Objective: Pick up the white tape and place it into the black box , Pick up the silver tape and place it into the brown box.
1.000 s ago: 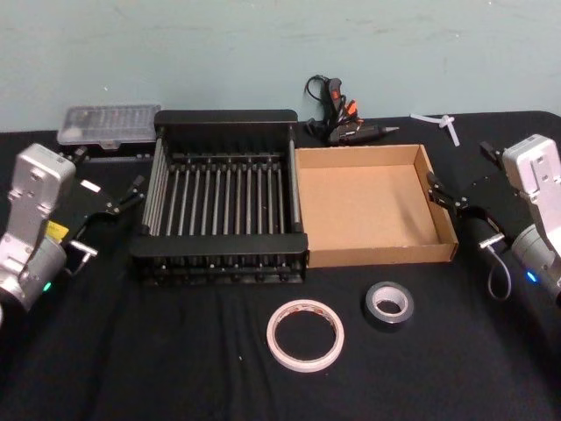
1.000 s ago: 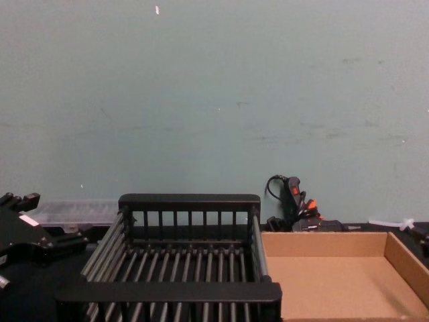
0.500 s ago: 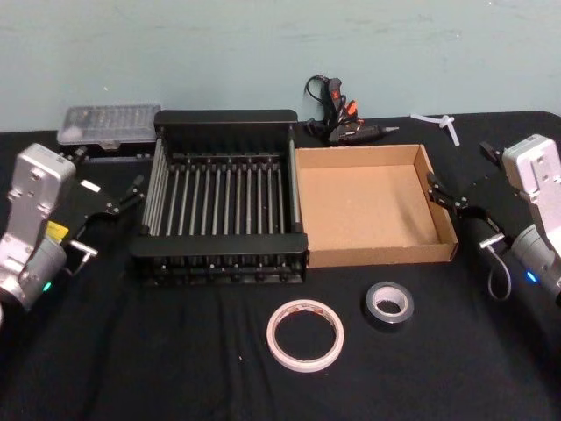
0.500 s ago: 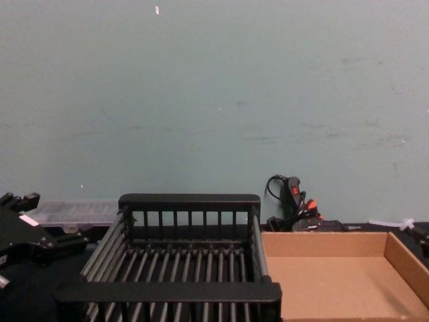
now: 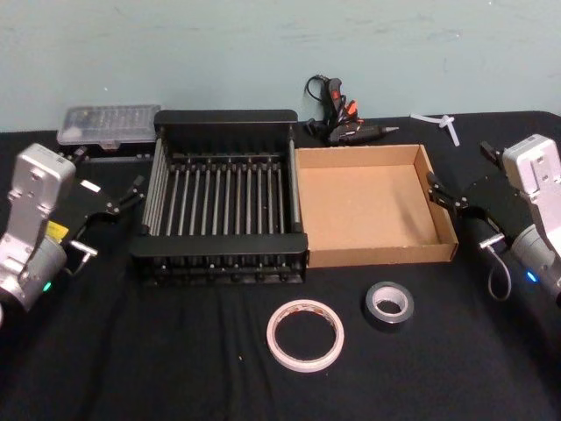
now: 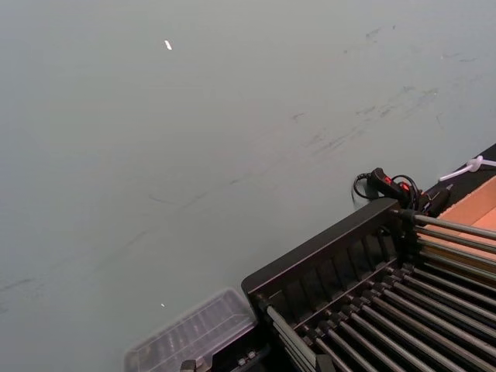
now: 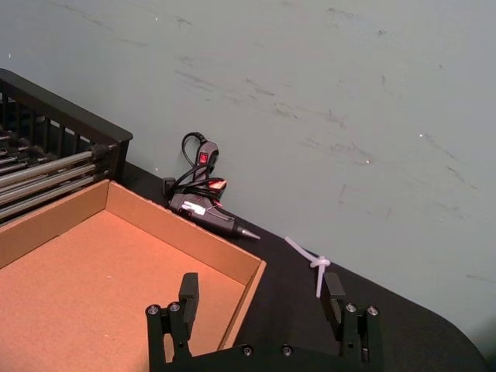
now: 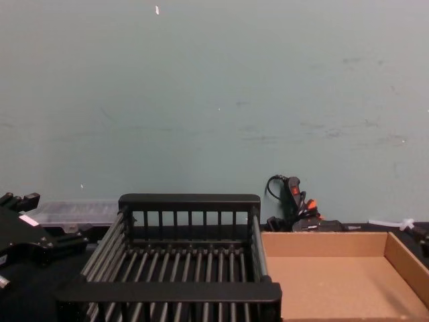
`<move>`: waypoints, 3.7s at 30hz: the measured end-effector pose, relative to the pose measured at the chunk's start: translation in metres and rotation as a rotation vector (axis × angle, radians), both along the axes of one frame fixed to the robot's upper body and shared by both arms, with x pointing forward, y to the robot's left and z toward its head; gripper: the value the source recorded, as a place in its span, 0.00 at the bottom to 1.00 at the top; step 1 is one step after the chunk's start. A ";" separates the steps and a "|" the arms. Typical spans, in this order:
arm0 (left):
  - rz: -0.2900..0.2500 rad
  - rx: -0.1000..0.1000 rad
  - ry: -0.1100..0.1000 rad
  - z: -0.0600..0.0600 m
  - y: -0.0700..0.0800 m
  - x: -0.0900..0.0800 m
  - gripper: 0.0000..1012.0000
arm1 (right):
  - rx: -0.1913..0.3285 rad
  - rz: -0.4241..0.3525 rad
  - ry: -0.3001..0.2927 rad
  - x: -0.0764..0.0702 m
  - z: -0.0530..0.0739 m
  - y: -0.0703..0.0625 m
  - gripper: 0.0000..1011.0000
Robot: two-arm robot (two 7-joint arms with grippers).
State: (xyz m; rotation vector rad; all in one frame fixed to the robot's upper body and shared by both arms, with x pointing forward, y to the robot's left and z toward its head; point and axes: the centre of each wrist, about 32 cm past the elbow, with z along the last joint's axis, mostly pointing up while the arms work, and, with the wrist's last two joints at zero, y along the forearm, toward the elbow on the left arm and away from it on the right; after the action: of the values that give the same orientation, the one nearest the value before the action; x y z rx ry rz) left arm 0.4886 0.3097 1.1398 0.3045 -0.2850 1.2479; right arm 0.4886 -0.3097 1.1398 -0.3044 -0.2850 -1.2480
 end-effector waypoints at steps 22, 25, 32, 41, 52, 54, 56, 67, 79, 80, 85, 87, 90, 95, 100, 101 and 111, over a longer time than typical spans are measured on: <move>0.000 0.000 0.000 0.000 0.000 0.000 0.99 | 0.000 0.000 0.000 0.000 0.000 0.000 0.99; 0.000 0.000 0.000 0.000 0.000 0.000 0.99 | 0.000 0.000 0.000 0.000 0.000 0.000 0.99; 0.000 0.000 0.000 0.000 0.000 0.000 0.99 | 0.014 0.019 0.008 -0.004 0.002 0.000 0.99; 0.000 0.000 0.000 0.000 0.000 0.000 0.99 | 0.039 0.046 0.056 -0.021 0.012 0.001 0.99; 0.000 0.000 0.000 0.000 0.000 0.000 0.99 | 0.072 0.077 0.131 -0.048 0.024 0.004 0.99; 0.000 0.000 0.000 0.000 0.000 0.000 0.99 | 0.078 0.087 0.149 -0.053 0.027 0.006 0.99; 0.000 0.000 0.000 0.000 0.000 0.000 0.99 | 0.081 0.090 0.165 -0.057 0.028 0.007 0.99; 0.000 0.000 0.000 0.000 0.000 0.000 0.99 | 0.089 0.088 0.307 -0.075 0.041 0.018 0.99; 0.000 0.000 0.000 0.000 0.000 0.000 0.99 | 0.069 0.071 0.450 -0.084 0.049 0.030 0.99; 0.000 0.000 0.000 0.000 0.000 0.000 0.99 | 0.069 0.069 0.457 -0.084 0.049 0.031 0.99; 0.000 0.000 0.000 0.000 0.000 0.000 0.99 | 0.066 0.058 0.500 -0.084 0.048 0.036 0.99; 0.000 0.000 0.000 0.000 0.000 0.000 0.99 | 0.066 0.052 0.516 -0.083 0.047 0.038 0.99; 0.000 0.000 0.000 0.000 0.000 0.000 0.99 | 0.067 0.047 0.527 -0.082 0.046 0.039 0.99; 0.000 0.000 0.000 0.000 0.000 0.000 0.99 | 0.060 0.047 0.541 -0.080 0.044 0.042 0.99; 0.000 0.000 0.000 0.000 0.000 0.000 0.99 | 0.053 0.051 0.548 -0.076 0.042 0.045 0.99; 0.000 0.000 0.000 0.000 0.000 0.000 0.99 | 0.052 0.052 0.549 -0.075 0.042 0.046 0.99; 0.000 0.000 0.000 0.000 0.000 0.000 0.99 | 0.044 0.064 0.557 -0.070 0.039 0.050 0.99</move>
State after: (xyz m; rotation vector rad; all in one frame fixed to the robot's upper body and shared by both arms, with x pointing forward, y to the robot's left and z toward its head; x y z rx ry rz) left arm 0.4886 0.3097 1.1398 0.3045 -0.2851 1.2480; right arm 0.4183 -0.2593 1.1787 -0.5842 0.2098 -1.0569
